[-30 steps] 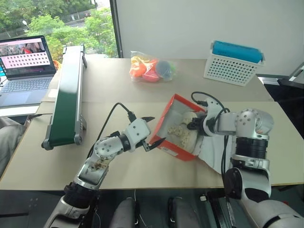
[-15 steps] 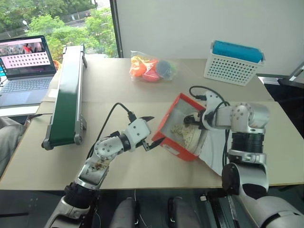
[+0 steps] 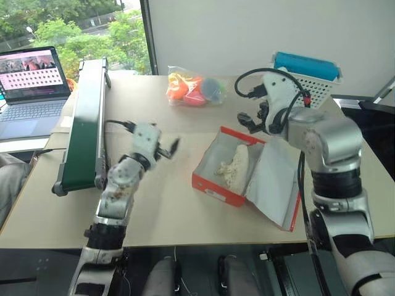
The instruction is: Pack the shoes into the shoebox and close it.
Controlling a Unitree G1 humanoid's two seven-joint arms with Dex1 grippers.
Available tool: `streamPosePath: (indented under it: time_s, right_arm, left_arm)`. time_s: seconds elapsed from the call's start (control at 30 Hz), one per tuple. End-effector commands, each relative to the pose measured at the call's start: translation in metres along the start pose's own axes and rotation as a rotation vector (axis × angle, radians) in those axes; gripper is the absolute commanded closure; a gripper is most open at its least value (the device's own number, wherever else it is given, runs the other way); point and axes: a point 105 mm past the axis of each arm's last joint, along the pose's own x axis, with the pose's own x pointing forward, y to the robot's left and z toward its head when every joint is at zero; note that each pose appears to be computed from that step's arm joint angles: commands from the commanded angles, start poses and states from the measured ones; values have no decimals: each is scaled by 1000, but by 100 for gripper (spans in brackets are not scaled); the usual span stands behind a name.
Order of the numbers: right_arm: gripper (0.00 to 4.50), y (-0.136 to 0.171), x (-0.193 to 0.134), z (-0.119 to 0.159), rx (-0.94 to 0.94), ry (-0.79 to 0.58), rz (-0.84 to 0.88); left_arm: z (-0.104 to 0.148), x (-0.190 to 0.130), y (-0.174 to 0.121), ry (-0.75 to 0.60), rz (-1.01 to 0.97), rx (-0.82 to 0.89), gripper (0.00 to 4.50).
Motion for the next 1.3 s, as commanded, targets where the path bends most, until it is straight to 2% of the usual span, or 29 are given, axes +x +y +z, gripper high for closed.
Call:
streamPosePath:
  time_s: [0.03, 0.13, 0.27, 0.4, 0.63, 0.87, 0.97, 1.3]
  right_arm:
    - [1, 46, -43, 17, -42, -238, 318]
    - [1, 63, -60, -14, -42, -193, 437]
    - [1, 66, -58, -40, 21, -154, 437]
    - [1, 70, -56, -44, 88, -212, 443]
    - [1, 69, -48, -53, 36, -214, 385]
    - [1, 93, -54, -52, 21, -231, 519]
    - [1, 104, -62, -62, -30, -200, 609]
    - [1, 107, -63, -58, -48, -230, 662]
  left_arm:
    - [-8, -8, 72, 66, 336, -36, 0]
    - [-22, -15, 91, 131, 394, -16, 0]
    - [-24, -20, 100, 130, 416, -122, 0]
    - [-29, -20, 99, 161, 393, -97, 0]
    - [-39, -22, 104, 230, 397, -62, 0]
    - [-44, -21, 106, 277, 394, -41, 0]
    - [-45, -20, 104, 282, 390, -41, 0]
    - [-45, -19, 108, 289, 402, -35, 0]
